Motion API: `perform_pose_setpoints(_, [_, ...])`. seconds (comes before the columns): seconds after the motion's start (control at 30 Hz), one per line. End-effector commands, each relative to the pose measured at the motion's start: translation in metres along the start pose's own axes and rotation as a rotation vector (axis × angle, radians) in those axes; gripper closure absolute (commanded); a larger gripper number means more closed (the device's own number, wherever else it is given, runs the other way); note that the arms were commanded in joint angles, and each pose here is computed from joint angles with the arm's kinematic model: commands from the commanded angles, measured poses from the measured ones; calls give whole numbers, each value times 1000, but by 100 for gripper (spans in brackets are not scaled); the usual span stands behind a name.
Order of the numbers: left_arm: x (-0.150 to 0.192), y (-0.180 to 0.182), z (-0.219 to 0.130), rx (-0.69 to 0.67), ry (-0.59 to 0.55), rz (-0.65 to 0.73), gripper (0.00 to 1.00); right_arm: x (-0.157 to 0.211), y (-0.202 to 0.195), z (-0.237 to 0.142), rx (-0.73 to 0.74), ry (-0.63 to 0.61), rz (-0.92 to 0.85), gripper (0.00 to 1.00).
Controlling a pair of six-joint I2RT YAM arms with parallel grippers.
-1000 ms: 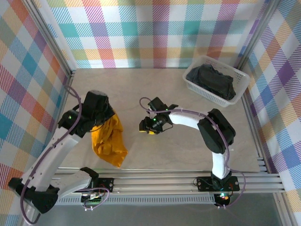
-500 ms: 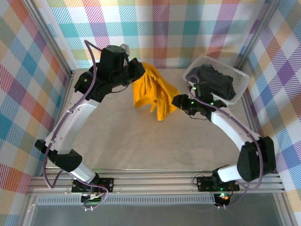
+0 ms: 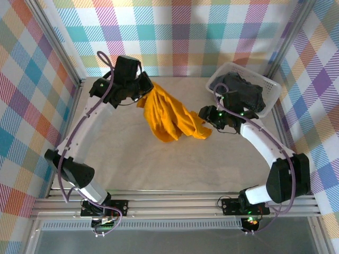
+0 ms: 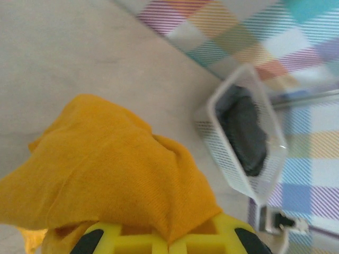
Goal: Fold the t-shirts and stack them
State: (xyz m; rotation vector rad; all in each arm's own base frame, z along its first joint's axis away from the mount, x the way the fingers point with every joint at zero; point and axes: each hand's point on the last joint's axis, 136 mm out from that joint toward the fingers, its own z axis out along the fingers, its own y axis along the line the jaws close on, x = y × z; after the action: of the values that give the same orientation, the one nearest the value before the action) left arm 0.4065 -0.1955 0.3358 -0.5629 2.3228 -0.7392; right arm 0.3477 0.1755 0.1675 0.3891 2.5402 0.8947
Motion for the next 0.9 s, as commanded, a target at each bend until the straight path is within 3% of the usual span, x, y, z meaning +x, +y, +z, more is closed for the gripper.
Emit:
perform_pose_setpoints(0.0, [-26,6,37,26,2,-34,100,20,-15,9,44,58,27,47])
perform_pose_setpoints(0.13, [-67,15,70,-16,-56,-32,100,47,-22,21,97,125,4,47])
perform_pose_setpoints(0.27, [-112,54,95,-95,-119,-75,100,63,-39,38,151,165,10,44])
perform_pose_setpoints(0.3, [-117,65,102,-112,-111,-87,84,60,-40,41,159,159,5,44])
perform_pose_setpoints(0.37, [-119,80,103,-165,-96,-68,41,55,-41,47,181,165,0,44])
perform_pose_setpoints(0.4, [-113,85,98,-202,-84,-52,33,54,-43,50,194,175,2,43])
perform_pose_setpoints(0.5, [-70,106,77,-301,-24,-69,32,57,-48,61,224,221,26,43])
perform_pose_setpoints(0.57, [-23,134,68,-375,37,-129,36,60,-52,68,232,245,43,43])
perform_pose_setpoints(0.7, [68,179,70,-371,172,-309,57,58,-60,82,272,277,38,43])
perform_pose_setpoints(0.77, [95,193,77,-374,205,-369,63,50,-64,88,279,268,38,44])
perform_pose_setpoints(0.87, [109,200,94,-356,222,-410,66,34,-73,100,295,256,52,46])
